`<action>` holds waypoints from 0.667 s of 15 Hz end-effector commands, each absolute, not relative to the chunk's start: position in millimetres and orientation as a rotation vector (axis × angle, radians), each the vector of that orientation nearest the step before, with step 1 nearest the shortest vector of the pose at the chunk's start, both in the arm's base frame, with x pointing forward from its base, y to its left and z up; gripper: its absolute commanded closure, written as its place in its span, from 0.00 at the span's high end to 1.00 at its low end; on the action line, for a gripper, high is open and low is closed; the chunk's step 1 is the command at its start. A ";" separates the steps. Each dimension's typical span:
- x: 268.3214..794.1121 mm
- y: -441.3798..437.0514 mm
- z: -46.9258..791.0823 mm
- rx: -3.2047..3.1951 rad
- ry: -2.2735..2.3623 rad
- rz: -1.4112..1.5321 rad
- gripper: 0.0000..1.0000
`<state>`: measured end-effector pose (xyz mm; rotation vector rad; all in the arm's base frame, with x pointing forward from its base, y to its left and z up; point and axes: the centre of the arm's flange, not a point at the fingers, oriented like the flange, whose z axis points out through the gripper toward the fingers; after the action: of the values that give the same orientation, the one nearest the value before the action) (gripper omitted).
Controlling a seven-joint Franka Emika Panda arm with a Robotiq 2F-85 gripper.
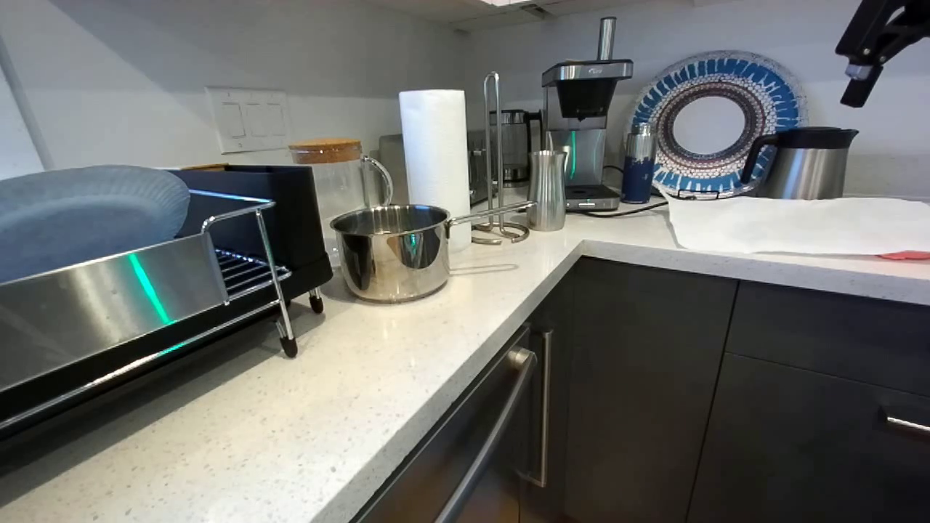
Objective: Move the paper towel to the left
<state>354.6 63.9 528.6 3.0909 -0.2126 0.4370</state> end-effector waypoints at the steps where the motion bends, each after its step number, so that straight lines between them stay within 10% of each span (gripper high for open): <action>1: 388.9 54.6 517.5 3.123 -0.224 0.460 1.00; 10: 484.3 82.2 470.8 3.013 -0.230 0.752 1.00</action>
<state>442.4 66.6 491.0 3.0886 -0.2141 0.6627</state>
